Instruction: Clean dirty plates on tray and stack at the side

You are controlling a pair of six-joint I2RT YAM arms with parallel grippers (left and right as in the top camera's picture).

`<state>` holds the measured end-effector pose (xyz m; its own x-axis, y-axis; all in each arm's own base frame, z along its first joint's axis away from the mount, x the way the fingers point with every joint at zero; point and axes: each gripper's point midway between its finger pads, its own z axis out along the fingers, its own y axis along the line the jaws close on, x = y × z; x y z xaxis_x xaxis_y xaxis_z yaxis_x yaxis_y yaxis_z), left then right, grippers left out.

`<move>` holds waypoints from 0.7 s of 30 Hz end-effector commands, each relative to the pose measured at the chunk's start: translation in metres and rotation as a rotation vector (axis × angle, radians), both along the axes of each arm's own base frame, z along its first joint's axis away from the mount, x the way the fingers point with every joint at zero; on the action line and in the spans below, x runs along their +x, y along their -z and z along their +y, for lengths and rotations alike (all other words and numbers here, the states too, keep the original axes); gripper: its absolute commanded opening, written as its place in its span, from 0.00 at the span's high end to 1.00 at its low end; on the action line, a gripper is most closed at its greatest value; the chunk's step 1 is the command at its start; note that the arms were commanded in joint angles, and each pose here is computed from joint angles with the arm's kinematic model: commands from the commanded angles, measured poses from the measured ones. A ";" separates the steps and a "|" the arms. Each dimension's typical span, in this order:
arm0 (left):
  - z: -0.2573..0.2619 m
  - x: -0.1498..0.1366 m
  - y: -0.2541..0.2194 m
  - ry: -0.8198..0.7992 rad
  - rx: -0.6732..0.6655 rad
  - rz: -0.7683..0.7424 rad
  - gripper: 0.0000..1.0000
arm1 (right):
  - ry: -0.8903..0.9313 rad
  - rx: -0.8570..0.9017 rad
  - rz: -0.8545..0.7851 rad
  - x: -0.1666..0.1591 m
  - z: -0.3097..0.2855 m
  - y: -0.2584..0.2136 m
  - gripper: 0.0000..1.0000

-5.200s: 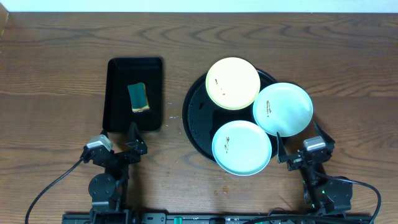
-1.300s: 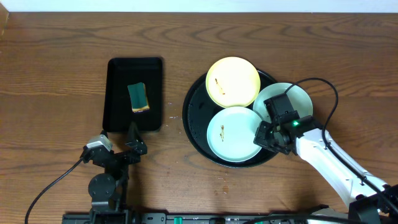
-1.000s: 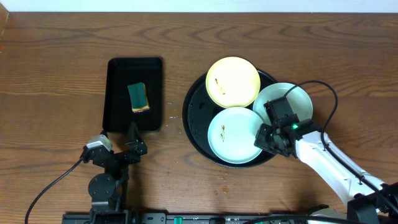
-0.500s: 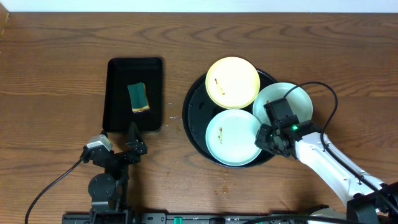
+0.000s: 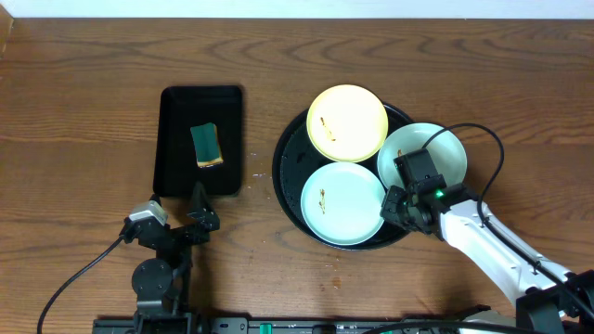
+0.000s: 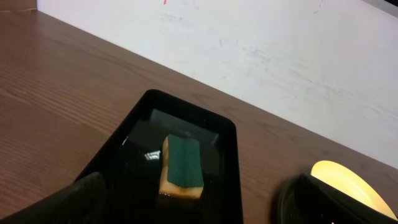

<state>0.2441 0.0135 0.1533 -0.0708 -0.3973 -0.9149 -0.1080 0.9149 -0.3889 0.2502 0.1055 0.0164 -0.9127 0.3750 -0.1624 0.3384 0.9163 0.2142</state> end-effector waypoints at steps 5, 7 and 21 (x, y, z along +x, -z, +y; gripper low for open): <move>0.003 -0.001 0.017 -0.016 -0.001 0.049 0.04 | -0.029 0.062 -0.006 0.000 0.014 0.002 0.80; 0.003 -0.001 0.017 -0.016 -0.001 0.049 0.04 | -0.031 0.066 -0.004 0.000 0.014 0.002 0.80; 0.003 -0.001 0.017 -0.016 -0.001 0.049 0.04 | -0.160 0.121 -0.032 0.002 0.027 -0.010 0.72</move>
